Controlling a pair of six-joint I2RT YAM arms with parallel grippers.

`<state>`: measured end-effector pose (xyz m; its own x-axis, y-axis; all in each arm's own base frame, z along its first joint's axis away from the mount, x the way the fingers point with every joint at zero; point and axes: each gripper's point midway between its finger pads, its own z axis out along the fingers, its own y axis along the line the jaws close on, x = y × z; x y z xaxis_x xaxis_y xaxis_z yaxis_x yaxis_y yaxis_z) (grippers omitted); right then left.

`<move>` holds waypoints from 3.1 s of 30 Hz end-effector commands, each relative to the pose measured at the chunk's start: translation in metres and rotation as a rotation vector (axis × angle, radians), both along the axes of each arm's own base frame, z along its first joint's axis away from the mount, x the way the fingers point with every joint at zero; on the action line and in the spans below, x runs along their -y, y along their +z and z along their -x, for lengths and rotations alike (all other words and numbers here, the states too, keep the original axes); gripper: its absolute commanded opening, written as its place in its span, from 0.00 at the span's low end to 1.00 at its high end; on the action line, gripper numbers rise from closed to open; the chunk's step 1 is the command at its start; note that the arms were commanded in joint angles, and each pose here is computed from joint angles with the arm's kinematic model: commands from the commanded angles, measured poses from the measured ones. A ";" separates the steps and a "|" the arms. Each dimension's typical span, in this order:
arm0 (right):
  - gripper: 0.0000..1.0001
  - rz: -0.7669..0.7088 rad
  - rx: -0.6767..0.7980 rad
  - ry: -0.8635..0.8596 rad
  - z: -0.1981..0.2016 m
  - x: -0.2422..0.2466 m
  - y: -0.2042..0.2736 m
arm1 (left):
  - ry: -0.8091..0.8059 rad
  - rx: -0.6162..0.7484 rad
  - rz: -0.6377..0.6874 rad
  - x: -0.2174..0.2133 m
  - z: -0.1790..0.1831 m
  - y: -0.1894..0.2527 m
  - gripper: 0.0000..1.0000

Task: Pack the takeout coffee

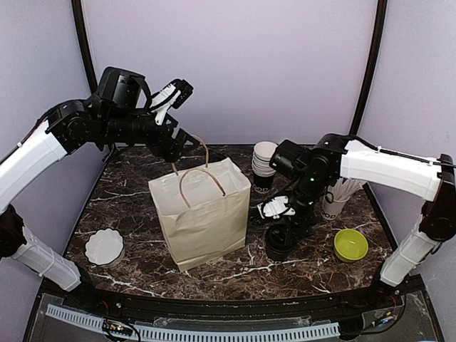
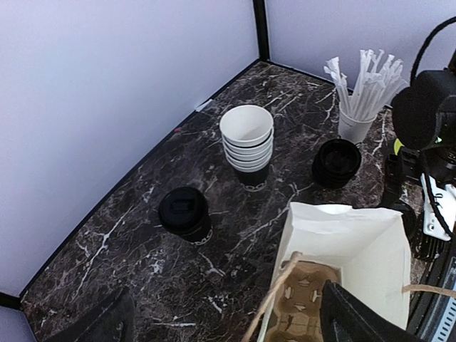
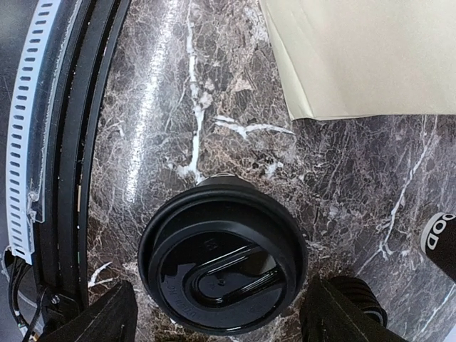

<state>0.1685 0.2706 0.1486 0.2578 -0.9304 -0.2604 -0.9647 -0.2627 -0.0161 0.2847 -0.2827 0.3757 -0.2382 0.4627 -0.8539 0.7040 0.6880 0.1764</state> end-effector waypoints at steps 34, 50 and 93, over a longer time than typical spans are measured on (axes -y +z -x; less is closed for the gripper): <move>0.96 0.136 0.045 0.043 0.005 0.012 -0.033 | -0.153 -0.063 0.094 0.015 0.028 0.011 0.90; 0.99 0.084 0.017 0.046 0.013 0.005 -0.009 | -0.166 -0.078 0.109 0.016 0.032 0.014 0.90; 0.58 0.058 0.088 0.004 -0.001 0.005 0.007 | -0.147 -0.052 0.098 0.012 0.029 0.019 0.91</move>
